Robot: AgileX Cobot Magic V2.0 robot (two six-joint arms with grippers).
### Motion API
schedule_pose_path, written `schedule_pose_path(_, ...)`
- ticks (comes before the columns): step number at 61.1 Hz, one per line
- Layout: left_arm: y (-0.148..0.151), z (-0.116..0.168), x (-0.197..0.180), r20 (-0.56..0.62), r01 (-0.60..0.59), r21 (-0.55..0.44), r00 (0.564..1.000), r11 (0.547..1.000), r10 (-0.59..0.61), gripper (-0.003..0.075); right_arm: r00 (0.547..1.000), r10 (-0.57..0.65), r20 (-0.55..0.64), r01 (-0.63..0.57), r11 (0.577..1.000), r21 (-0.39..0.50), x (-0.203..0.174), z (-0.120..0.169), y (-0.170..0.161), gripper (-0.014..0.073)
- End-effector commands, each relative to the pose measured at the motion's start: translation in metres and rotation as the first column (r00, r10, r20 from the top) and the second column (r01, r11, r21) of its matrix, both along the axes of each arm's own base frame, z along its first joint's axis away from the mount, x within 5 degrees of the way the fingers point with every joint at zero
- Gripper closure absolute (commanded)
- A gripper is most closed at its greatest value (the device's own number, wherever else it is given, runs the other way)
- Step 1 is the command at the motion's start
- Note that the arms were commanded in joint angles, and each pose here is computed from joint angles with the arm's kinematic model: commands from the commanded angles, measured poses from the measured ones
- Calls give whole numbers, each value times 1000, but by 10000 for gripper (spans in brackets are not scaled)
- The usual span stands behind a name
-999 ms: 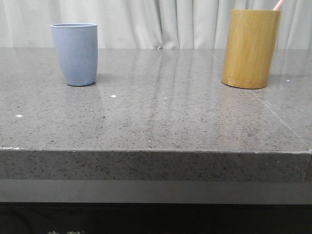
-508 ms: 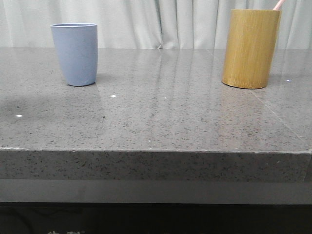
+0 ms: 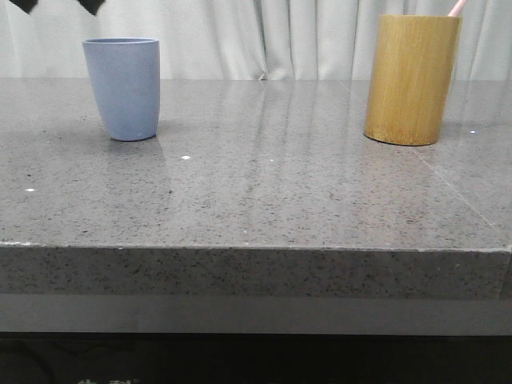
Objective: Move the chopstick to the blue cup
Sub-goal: 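Lower the left gripper over the blue cup rim and grasp it, then carry the blue cup toward the bamboo holder and set it down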
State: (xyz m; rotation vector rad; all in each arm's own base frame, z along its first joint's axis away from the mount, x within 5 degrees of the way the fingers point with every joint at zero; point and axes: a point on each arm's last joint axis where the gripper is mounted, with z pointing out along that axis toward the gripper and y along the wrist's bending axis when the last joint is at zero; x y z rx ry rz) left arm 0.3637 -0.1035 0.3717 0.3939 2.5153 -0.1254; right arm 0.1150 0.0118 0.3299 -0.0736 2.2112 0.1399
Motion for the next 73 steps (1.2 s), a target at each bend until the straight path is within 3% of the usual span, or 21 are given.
schedule_pose_path(1, -5, 23, 7, 93, 9, -24, 996, 1000, -7, 227, 997, 0, 82, -1, 1000, 2, 3, 15, 0, 43)
schedule_pose_path(24, -16, -1, 50, 17, 6, 13, 1000, 1000, -6, 239, 997, 0, 82, -1, 1000, 2, 3, 15, 0, 43)
schedule_pose_path(31, -17, -3, 54, 2, 4, 19, 1000, 1000, -4, 335, 997, 0, 83, 0, 1000, 2, 3, 15, 0, 43)
schedule_pose_path(43, -17, -5, 54, -8, 3, 29, 1000, 1000, -3, 591, 997, 0, 83, 0, 1000, 2, 3, 15, 0, 43)
schedule_pose_path(53, -16, -5, 53, -21, 5, 34, 1000, 999, -4, 738, 997, 0, 83, 0, 1000, 2, 3, 15, 0, 43)
schedule_pose_path(73, -24, 6, 47, -18, 30, 29, 999, 999, -29, 739, 996, 0, 84, 0, 1000, 2, 3, 15, 0, 43)
